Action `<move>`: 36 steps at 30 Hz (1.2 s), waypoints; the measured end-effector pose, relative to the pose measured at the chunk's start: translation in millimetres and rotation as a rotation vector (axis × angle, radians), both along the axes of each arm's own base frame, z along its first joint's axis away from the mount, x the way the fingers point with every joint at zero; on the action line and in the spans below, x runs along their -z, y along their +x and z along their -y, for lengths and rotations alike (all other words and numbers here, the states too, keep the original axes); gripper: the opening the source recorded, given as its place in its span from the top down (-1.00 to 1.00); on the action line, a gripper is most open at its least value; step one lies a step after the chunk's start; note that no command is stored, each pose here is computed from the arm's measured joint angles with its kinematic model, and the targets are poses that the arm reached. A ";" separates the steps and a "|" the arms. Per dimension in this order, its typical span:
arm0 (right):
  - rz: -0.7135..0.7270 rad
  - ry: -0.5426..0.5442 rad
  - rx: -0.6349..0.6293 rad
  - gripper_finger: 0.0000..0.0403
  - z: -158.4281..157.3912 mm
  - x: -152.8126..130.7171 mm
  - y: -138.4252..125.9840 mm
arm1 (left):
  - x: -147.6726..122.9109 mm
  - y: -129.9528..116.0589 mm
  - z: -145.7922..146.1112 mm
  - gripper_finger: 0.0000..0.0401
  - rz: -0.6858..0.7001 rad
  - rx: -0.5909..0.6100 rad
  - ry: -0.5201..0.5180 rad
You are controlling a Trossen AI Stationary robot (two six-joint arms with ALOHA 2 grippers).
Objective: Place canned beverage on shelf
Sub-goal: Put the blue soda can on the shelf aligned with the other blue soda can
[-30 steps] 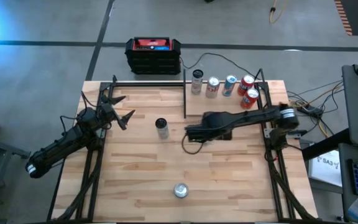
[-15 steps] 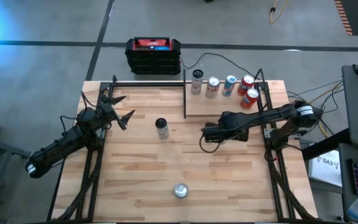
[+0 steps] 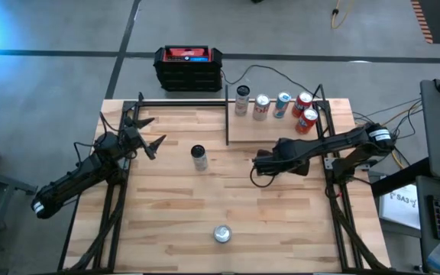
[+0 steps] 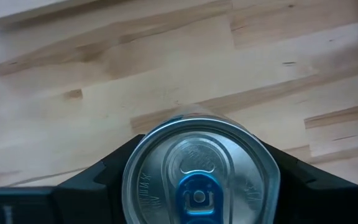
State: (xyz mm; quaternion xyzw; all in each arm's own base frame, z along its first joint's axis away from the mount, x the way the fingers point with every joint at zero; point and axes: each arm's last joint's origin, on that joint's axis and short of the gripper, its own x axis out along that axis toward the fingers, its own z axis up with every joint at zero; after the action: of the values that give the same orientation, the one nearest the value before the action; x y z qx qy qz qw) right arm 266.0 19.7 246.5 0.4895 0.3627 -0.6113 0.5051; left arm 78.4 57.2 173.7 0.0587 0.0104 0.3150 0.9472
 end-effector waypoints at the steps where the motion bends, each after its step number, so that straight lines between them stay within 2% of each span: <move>1: 0.003 0.000 -0.003 -0.13 0.0 0.1 0.3 | 0.0 0.0 0.0 -0.99 0.000 -0.001 0.000; 9: 0.006 -0.017 -0.167 -0.14 0.2 0.2 4.9 | 0.0 0.0 0.0 -0.99 0.000 0.000 0.000; 31: 0.043 -0.056 -0.953 -0.15 -3.8 -2.3 27.6 | -0.1 0.0 0.0 -0.99 0.000 0.000 0.000; 36: 0.054 -0.048 -1.079 -0.15 -5.4 -2.7 30.1 | -0.1 0.0 0.0 -0.99 0.000 0.000 0.000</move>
State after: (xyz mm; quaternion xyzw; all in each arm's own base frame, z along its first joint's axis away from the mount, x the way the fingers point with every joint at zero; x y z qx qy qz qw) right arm 296.1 25.0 249.1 0.2377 0.5352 -0.2606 0.7676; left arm 78.4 57.1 173.8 0.0588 0.0102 0.3151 0.9472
